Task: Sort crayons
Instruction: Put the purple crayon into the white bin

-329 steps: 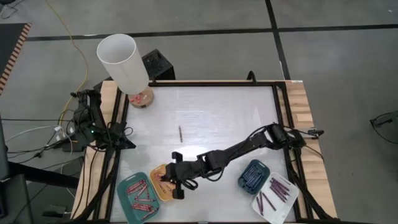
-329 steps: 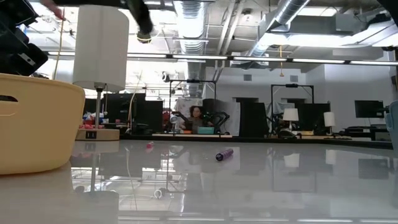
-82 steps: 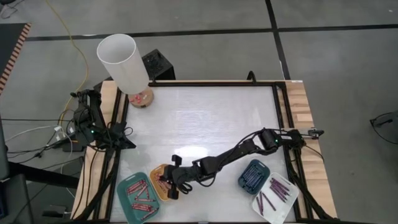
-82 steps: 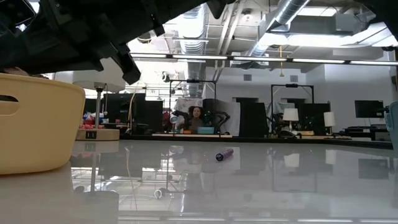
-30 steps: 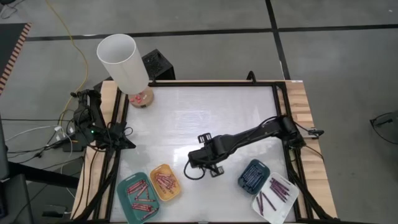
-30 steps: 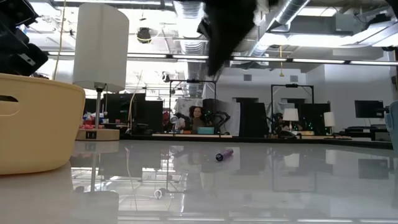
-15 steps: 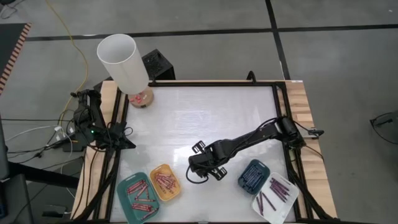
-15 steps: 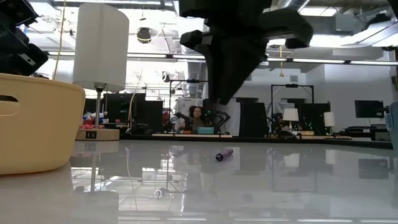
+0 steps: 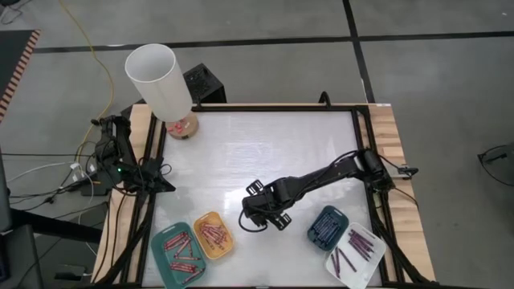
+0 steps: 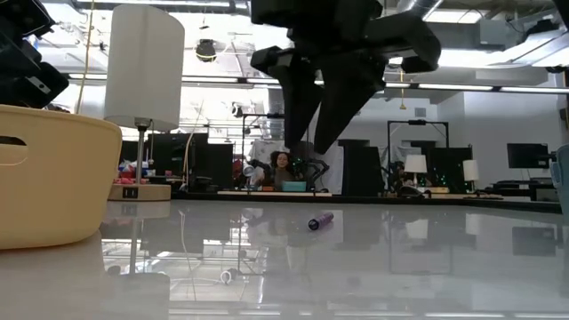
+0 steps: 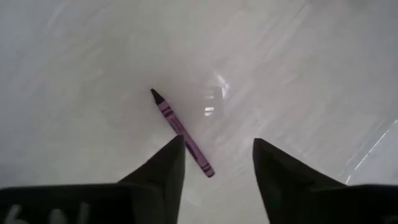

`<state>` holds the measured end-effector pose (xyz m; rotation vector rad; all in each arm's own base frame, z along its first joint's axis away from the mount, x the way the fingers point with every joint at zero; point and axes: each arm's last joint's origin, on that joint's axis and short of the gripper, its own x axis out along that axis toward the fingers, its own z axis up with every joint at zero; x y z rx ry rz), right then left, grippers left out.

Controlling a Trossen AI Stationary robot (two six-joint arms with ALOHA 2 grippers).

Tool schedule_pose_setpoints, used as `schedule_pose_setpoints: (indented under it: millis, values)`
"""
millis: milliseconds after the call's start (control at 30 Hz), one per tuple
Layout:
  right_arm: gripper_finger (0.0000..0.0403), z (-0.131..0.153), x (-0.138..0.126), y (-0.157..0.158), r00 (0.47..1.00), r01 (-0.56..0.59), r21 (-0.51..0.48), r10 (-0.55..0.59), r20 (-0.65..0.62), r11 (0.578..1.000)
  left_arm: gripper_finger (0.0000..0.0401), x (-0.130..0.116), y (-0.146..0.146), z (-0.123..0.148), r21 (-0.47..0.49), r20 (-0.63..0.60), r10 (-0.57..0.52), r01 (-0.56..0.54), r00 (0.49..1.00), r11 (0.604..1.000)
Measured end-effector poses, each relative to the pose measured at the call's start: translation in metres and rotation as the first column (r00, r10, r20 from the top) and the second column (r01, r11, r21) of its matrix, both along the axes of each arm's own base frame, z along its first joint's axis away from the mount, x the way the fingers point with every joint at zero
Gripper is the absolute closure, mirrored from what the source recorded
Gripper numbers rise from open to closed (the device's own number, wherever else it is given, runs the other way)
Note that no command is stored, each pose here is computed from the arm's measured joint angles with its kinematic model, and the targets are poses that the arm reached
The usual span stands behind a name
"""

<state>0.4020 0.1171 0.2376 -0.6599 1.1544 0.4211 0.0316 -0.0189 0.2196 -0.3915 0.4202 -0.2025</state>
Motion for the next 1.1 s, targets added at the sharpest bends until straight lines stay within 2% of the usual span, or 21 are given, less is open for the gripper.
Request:
schedule_pose_setpoints:
  millis: [167, 367, 500, 1100]
  values:
    - [0.0197, -0.004, 0.0, -0.004, 1.0, 0.001, -0.004, -0.001, -0.005, 1.0, 0.0401, 0.0, 0.0, 0.0, 0.0, 0.0, 0.0, 0.0, 1.0, 1.0]
    - [0.0197, -0.026, -0.008, -0.009, 0.997, -0.003, -0.029, 0.001, -0.078, 1.0, 0.0401, 0.0, 0.0, 0.0, 0.0, 0.0, 0.0, 0.0, 1.0, 1.0]
    - [0.0197, -0.039, -0.01, -0.009, 0.996, -0.021, -0.035, 0.018, -0.082, 0.999, 0.0401, 0.0, 0.0, 0.0, 0.0, 0.0, 0.0, 0.0, 1.0, 1.0]
    - [0.0197, -0.036, 0.0, -0.016, 1.0, -0.004, 0.013, 0.004, -0.001, 1.0, 0.0401, 0.0, 0.0, 0.0, 0.0, 0.0, 0.0, 0.0, 1.0, 1.0]
